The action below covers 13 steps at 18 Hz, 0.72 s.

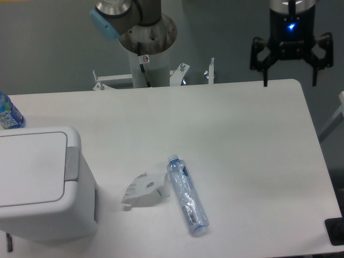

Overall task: Open the trash can
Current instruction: 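Move the open gripper across the table toward the white trash can lid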

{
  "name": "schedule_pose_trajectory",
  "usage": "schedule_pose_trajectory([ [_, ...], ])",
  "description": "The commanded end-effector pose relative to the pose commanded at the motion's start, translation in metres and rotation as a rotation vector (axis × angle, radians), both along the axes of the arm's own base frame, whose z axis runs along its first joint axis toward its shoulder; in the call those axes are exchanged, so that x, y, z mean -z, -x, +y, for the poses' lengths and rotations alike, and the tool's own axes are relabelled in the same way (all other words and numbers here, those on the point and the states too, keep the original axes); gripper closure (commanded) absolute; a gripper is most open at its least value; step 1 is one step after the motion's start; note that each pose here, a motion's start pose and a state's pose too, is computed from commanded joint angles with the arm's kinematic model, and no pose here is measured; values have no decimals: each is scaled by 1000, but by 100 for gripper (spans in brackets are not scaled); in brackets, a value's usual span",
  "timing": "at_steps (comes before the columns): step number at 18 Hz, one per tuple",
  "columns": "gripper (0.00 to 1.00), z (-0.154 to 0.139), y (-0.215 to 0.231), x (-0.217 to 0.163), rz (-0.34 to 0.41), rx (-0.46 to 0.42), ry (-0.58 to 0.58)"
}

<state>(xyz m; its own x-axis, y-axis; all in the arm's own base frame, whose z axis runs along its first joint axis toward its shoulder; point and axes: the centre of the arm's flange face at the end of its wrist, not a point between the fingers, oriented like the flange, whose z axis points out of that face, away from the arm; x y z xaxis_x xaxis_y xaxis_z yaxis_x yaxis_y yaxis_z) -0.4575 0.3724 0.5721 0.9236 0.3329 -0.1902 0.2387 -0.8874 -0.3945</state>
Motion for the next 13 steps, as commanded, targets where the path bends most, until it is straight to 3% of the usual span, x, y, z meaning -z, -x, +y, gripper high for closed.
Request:
schedule_pose_trajectory([
  [8, 0, 83, -65, 16, -169, -192, -100],
  [13, 0, 119, -92, 26, -400, -300, -240],
])
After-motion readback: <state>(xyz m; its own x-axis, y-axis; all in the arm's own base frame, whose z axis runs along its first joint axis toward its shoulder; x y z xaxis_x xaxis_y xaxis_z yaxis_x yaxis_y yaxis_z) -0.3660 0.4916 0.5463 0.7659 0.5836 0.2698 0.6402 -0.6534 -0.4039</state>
